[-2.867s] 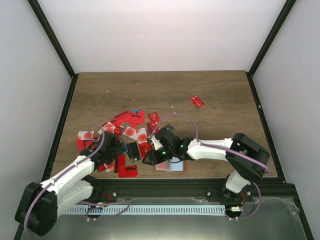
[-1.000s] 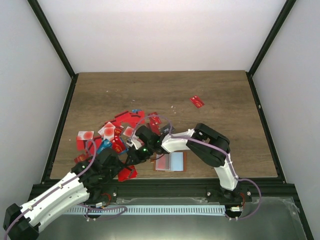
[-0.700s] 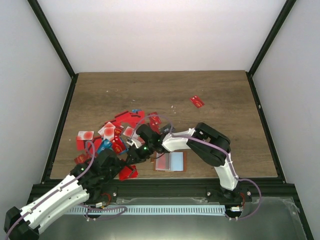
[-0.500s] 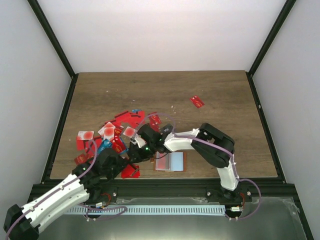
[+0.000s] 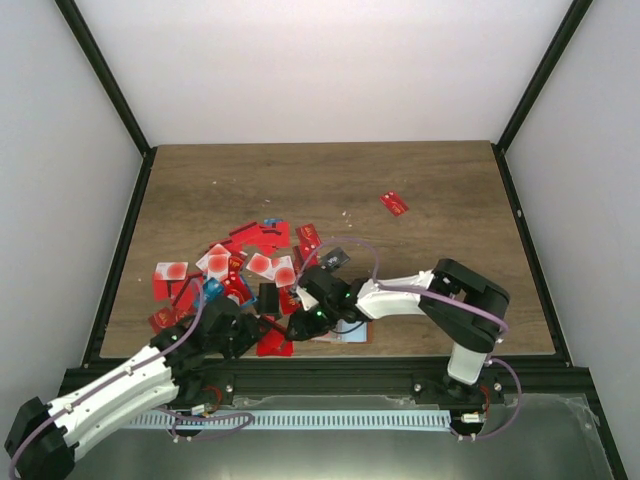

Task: Put the credit cards into the card holder

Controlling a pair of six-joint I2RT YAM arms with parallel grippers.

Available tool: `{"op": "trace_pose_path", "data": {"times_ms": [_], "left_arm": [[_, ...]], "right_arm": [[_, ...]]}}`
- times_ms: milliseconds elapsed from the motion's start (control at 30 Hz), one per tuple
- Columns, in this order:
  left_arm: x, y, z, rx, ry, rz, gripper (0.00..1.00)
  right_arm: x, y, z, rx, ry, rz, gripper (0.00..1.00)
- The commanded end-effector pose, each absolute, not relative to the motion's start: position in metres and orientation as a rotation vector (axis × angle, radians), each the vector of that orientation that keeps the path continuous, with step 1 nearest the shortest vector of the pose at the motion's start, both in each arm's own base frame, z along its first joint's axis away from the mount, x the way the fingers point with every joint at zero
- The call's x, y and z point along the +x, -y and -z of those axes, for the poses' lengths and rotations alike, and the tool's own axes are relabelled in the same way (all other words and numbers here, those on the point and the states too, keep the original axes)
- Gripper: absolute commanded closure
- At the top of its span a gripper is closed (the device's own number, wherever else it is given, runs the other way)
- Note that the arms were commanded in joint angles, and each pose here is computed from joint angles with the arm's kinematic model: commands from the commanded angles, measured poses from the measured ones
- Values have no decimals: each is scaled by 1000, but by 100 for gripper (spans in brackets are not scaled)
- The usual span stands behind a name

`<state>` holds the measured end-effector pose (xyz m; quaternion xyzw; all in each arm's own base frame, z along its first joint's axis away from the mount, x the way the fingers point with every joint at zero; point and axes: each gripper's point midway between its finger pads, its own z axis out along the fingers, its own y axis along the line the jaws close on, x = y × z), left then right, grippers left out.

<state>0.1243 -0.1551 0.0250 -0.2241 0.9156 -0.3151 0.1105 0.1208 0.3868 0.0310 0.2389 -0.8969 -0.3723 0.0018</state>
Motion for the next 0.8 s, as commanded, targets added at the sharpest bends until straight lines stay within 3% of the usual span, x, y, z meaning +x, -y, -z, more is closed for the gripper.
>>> {"op": "trace_pose_path", "data": {"times_ms": [0, 767], "left_arm": [[112, 162, -12, -598, -2765, 934, 48], [104, 215, -21, -262, -2783, 969, 48]], "right_arm": [[120, -378, -37, 725, 2851, 1152, 63], [86, -306, -12, 316, 2874, 1046, 59]]}}
